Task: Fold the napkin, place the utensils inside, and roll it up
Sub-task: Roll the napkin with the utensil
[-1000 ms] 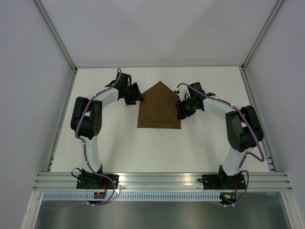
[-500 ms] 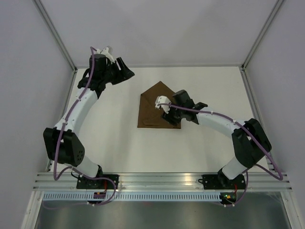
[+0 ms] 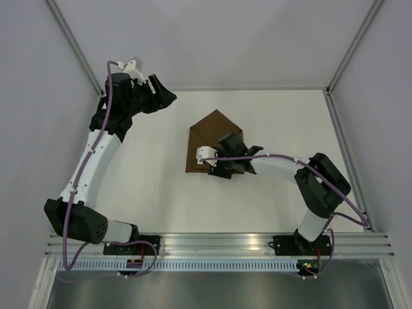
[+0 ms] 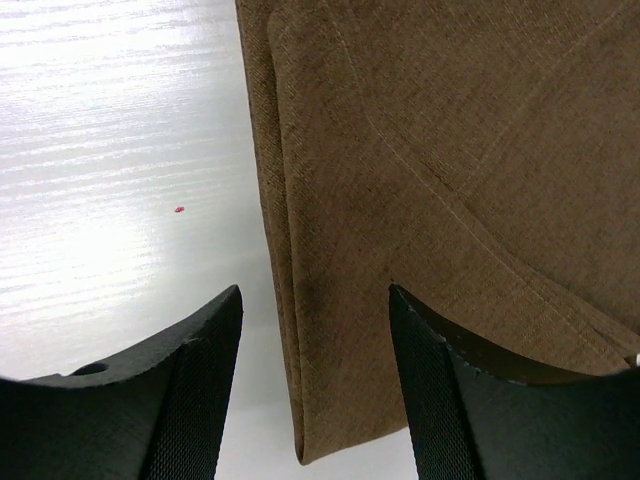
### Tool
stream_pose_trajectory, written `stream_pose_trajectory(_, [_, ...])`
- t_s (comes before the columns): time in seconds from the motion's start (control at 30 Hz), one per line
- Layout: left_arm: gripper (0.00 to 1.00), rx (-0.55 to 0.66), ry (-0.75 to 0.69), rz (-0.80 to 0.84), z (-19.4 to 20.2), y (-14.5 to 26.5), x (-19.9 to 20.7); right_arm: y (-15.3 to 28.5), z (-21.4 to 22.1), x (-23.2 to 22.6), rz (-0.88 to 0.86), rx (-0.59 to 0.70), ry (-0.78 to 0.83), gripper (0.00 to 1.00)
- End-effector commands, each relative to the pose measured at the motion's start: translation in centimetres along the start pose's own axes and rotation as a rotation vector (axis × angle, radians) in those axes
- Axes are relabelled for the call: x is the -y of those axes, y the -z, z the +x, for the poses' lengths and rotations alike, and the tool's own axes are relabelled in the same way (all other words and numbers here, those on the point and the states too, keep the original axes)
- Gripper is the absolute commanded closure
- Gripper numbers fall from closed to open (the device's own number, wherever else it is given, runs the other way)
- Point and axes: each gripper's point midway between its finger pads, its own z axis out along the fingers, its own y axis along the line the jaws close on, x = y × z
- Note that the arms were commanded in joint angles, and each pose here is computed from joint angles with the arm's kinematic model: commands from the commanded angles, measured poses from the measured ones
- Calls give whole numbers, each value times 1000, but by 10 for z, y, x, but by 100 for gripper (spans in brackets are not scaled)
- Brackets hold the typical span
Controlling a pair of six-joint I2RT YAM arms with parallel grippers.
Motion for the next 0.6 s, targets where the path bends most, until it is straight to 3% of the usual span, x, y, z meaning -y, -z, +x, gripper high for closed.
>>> stream_pose_trajectory(0.0, [30, 18, -56, 31, -6, 16, 10, -7, -6, 5, 30, 24, 57, 33])
stream_pose_trajectory(0.57, [30, -24, -82, 33, 15, 13, 0, -35, 23, -8, -37, -49, 118, 40])
